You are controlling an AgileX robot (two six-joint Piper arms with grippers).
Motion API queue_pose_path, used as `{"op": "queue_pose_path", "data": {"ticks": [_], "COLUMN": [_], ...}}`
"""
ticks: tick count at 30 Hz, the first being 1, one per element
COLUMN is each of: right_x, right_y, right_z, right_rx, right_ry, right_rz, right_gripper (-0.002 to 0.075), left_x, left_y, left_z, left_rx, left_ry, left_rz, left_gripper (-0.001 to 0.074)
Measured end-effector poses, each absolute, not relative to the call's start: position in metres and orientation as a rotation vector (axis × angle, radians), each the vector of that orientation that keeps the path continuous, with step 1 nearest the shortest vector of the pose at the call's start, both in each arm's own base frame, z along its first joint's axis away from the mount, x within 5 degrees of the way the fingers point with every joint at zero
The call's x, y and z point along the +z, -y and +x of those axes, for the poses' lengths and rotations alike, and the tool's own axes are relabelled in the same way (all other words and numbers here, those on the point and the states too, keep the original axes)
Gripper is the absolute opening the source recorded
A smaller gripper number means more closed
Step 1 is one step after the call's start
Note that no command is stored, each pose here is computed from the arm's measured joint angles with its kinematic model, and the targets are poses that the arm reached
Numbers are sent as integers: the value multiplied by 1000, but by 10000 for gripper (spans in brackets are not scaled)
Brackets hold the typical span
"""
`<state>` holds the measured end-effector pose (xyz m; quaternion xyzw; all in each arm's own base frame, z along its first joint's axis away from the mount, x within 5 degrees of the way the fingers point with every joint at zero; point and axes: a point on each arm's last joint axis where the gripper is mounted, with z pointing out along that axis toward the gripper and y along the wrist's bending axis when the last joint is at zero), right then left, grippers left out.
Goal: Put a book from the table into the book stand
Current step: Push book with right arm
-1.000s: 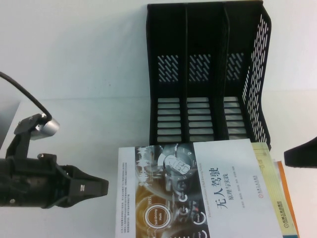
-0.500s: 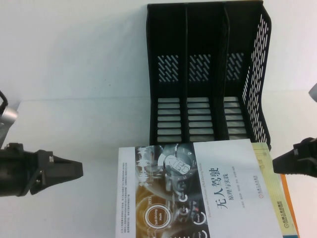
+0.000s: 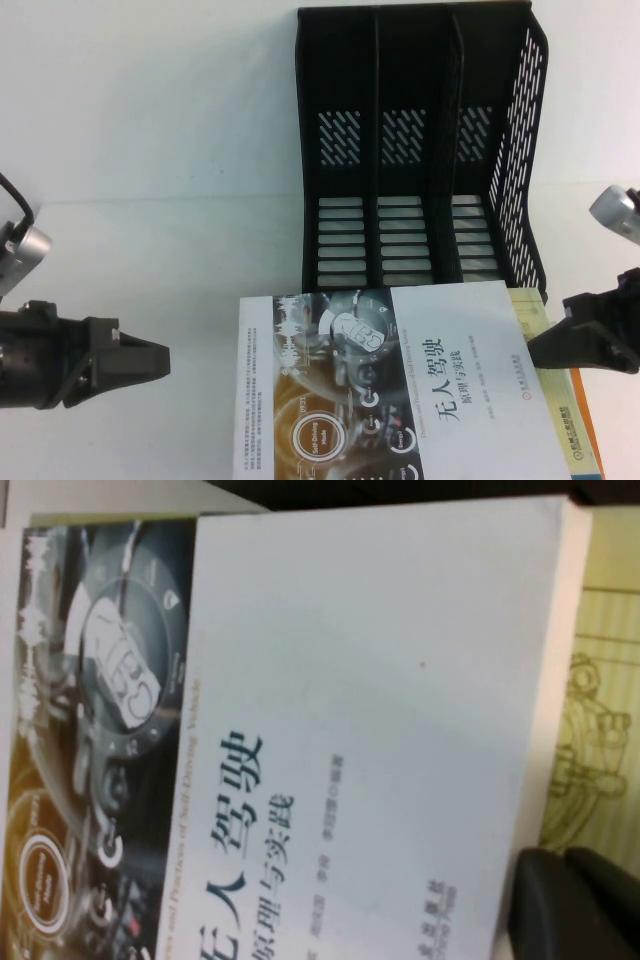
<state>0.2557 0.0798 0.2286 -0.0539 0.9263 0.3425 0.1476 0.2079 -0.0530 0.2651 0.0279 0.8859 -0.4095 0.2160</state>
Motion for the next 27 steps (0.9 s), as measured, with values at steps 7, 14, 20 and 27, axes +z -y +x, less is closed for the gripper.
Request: {"op": "queue_pose_path", "data": {"ticks": [7, 14, 20, 27], "right_x": [226, 222, 218, 218], "right_y": [-98, -112, -115, -116], "right_z": [254, 255, 257, 258], "right_rx": [1025, 1104, 1146, 1149], "right_ry": [-2670, -2656, -2653, -2656], "right_rz": [-219, -228, -224, -238], "right_gripper": [-2, -2, -2, -2], "left_x": [260, 254, 247, 241], "left_y": [50, 49, 47, 46], "left_z": [206, 209, 213, 216], "left_rx": [-1091, -1084, -1054, -1056], "left_ry": [-2532, -2567, -2589, -2626], "left_rz": [33, 13, 0, -31], "left_gripper": [-3, -3, -3, 24]}}
